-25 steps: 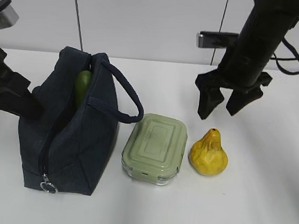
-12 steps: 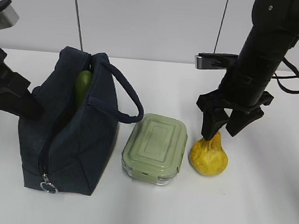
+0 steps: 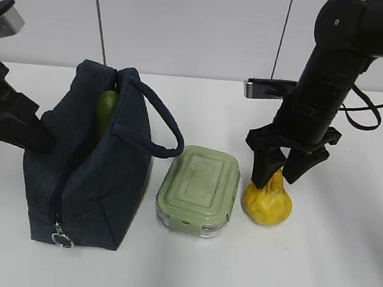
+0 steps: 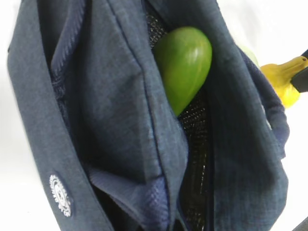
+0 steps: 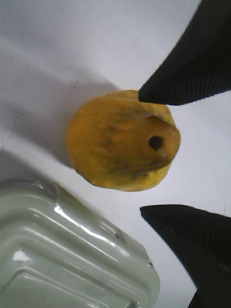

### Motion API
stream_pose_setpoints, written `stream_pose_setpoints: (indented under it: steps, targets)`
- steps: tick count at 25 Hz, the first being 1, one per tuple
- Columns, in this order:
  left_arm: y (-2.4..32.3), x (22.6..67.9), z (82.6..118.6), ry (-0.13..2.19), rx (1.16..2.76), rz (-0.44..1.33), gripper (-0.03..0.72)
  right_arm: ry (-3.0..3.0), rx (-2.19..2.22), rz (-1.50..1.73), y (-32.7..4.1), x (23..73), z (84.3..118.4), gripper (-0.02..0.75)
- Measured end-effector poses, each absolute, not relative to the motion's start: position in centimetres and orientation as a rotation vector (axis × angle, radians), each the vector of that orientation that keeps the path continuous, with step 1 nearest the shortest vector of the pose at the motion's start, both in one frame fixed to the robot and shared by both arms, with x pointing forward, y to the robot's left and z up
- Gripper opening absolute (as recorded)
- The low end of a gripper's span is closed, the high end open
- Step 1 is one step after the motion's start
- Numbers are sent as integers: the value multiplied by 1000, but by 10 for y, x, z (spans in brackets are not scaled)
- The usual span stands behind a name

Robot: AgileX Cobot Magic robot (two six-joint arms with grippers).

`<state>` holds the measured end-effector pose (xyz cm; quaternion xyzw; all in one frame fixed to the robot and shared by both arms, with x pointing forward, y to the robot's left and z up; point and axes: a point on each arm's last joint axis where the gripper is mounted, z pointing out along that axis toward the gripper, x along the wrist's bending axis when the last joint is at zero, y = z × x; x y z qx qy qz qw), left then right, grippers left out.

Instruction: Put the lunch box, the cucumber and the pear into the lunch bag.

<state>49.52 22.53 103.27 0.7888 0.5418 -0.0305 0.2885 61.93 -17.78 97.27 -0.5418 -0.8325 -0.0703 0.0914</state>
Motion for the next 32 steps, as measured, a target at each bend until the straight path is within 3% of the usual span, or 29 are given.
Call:
stream_pose_setpoints:
  steps: [4, 8, 11, 15, 22, 27, 32]
  targets:
    - [225, 495, 1033, 1446, 2107, -80, 1, -2477, -1602, -209, -178, 619, 972, 456]
    - [225, 495, 1033, 1446, 2108, -79, 1, -2493, -1591, -201, -178, 620, 972, 204]
    - [225, 495, 1033, 1446, 2109, -79, 1, -2502, -1584, -199, -179, 620, 972, 120]
    - [226, 495, 1033, 1446, 2110, -78, 1, -2539, -1587, -254, -180, 616, 992, 107]
    - [226, 495, 1033, 1446, 2110, -78, 1, -2634, -1555, -628, -171, 598, 1083, 104]
    - [226, 495, 1033, 1446, 2110, -78, 1, -2732, -1336, -873, -126, 577, 1136, 102]
    - [226, 495, 1033, 1446, 2110, -79, 1, -2788, -1092, -1014, -76, 551, 1157, 100]
